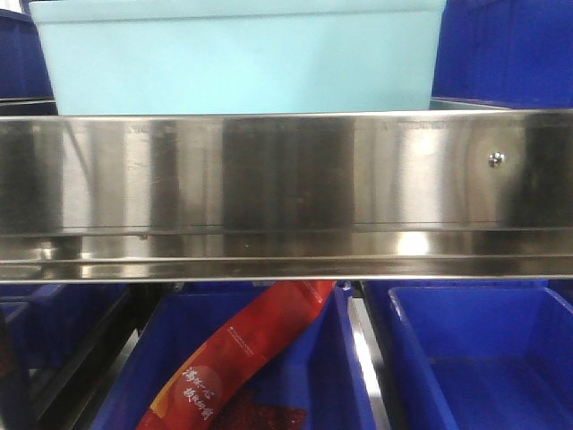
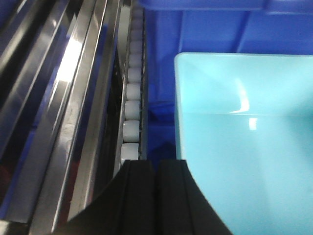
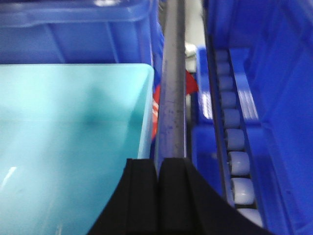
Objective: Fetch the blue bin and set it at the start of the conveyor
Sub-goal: 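Close both grippers on the opposite walls of the light-teal bin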
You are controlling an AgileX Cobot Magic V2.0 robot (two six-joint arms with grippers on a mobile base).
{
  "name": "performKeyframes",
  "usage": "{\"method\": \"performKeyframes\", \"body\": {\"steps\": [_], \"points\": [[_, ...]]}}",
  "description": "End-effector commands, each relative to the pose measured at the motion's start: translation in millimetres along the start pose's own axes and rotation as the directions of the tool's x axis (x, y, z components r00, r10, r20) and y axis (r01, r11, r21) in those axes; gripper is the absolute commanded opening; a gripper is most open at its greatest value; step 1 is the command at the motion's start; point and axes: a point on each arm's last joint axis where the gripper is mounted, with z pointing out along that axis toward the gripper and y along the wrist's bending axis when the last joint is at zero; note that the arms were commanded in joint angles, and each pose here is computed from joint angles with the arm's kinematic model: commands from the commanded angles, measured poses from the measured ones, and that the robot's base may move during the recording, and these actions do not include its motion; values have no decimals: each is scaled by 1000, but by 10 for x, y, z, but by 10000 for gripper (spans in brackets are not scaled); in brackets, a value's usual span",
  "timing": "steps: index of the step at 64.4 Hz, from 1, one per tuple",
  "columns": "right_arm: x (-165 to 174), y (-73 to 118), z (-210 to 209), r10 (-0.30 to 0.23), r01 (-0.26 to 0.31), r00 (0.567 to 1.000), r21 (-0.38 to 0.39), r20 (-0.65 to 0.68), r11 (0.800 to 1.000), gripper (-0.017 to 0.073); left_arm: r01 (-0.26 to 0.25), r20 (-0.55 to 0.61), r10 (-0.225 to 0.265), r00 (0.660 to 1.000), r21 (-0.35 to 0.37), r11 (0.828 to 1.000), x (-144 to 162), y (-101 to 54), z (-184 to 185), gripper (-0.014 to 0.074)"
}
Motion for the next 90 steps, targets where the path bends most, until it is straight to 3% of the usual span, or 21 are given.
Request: {"method": "performKeyframes", "body": {"steps": [1, 16, 25, 31, 36, 42, 48, 53, 90], "points": [[-73, 61, 114, 14, -14, 999, 21, -29, 1000, -140, 30, -27, -31, 999, -15, 999, -22, -36, 86, -111], [-76, 108, 336, 18, -12, 994, 53, -110, 999, -140, 50, -105, -55, 993, -58, 997, -130, -88, 272, -111], [-67, 146, 408, 10, -6, 992, 32, -129, 999, -137, 57, -130, -67, 989, -76, 995, -187, -98, 294, -111], [-55, 146, 428, 10, -5, 990, 36, -138, 999, -30, 55, -146, -67, 987, -84, 995, -173, -99, 323, -103], [-53, 145, 426, 10, -5, 990, 37, -140, 999, 106, 54, -159, -68, 985, -88, 995, -157, -101, 340, -34], [-50, 149, 446, 9, -4, 990, 36, -139, 999, 223, 56, -156, -68, 985, -85, 995, -161, -104, 341, 144], [-37, 156, 491, 7, -2, 990, 36, -143, 999, 248, 55, -154, -67, 986, -83, 995, -160, -109, 359, 340], [-15, 162, 548, 5, 1, 988, 39, -153, 999, 247, 51, -167, -65, 984, -87, 995, -138, -116, 408, 431], [109, 130, 833, 7, 9, 975, 71, -222, 997, 246, 21, -270, -53, 961, -122, 992, 40, -154, 740, 388]]}}
